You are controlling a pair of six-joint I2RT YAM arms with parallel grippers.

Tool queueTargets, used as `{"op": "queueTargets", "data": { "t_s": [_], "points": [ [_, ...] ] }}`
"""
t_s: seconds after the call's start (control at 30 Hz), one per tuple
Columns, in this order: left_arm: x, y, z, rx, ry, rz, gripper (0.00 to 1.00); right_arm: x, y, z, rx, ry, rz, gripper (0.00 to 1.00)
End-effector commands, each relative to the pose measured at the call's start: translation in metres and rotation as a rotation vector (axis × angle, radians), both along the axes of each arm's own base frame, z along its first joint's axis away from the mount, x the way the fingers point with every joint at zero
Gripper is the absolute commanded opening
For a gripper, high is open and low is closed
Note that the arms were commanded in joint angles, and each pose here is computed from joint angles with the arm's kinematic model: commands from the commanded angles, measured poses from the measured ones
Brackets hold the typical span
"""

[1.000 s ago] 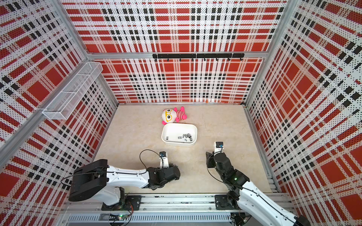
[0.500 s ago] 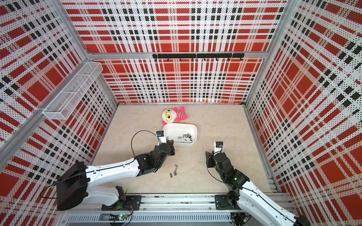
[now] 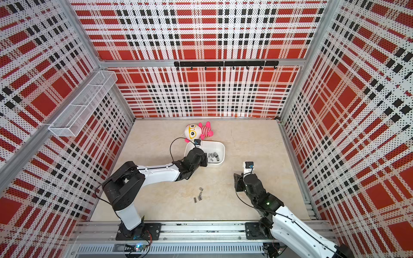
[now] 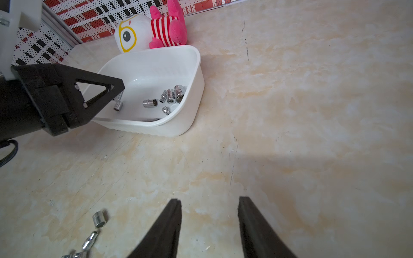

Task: Put the socket on the desktop into the storage box
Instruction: Place the socket head in the storage box, then pick up the socket head from the center of the board.

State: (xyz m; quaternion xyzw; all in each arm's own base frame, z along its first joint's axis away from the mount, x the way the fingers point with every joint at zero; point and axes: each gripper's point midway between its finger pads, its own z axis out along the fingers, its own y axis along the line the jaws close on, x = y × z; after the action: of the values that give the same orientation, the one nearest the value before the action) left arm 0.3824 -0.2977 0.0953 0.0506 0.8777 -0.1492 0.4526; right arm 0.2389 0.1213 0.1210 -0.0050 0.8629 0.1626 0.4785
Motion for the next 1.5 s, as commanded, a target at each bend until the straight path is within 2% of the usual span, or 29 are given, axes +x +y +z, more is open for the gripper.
{"op": "queueTargets", "data": {
  "t_s": [0.0,0.13,0.23,0.37,0.63,0.8,1.07,1.2,1.27,1.3,1.37,1.4,1.47],
  "points": [
    [0.007,-0.01,0.007,-0.044,-0.003,-0.035,0.0,0.0,0.003,0.001,0.006,-0.014,0.018,0.48],
    [0.01,-0.005,0.004,-0.036,0.0,-0.016,0.01,-0.001,0.004,0.002,0.007,-0.013,0.022,0.48],
    [0.011,-0.003,0.005,-0.04,0.004,-0.013,0.1,-0.001,0.004,0.001,0.007,-0.012,0.021,0.49],
    [0.009,-0.001,0.012,-0.055,-0.009,-0.009,0.28,-0.001,0.005,0.001,0.007,-0.011,0.026,0.5],
    [0.005,-0.002,0.023,-0.057,-0.036,-0.005,0.48,-0.001,0.006,0.002,0.009,-0.013,0.035,0.51],
    [-0.005,-0.003,0.049,-0.046,-0.104,0.001,0.54,-0.002,0.007,0.002,0.011,-0.013,0.042,0.51],
    [-0.058,0.005,0.104,-0.058,-0.204,0.003,0.56,-0.004,0.006,0.01,0.023,-0.039,0.044,0.51],
    [-0.098,0.03,0.124,-0.123,-0.22,0.025,0.59,-0.005,0.008,0.011,0.033,-0.044,0.056,0.51],
    [-0.117,0.051,0.119,-0.163,-0.22,0.027,0.61,-0.004,0.009,0.011,0.032,-0.042,0.064,0.51],
    [-0.126,0.064,0.115,-0.187,-0.221,0.034,0.67,-0.004,0.01,0.01,0.03,-0.041,0.067,0.51],
    [-0.138,0.089,0.101,-0.218,-0.233,0.048,0.85,-0.004,0.011,0.009,0.025,-0.037,0.071,0.51],
    [-0.144,0.102,0.091,-0.219,-0.243,0.056,1.0,-0.004,0.011,0.009,0.025,-0.036,0.071,0.51],
    [-0.152,0.121,0.076,-0.248,-0.255,0.073,0.99,-0.004,0.011,0.009,0.022,-0.038,0.074,0.51]
  ]
}}
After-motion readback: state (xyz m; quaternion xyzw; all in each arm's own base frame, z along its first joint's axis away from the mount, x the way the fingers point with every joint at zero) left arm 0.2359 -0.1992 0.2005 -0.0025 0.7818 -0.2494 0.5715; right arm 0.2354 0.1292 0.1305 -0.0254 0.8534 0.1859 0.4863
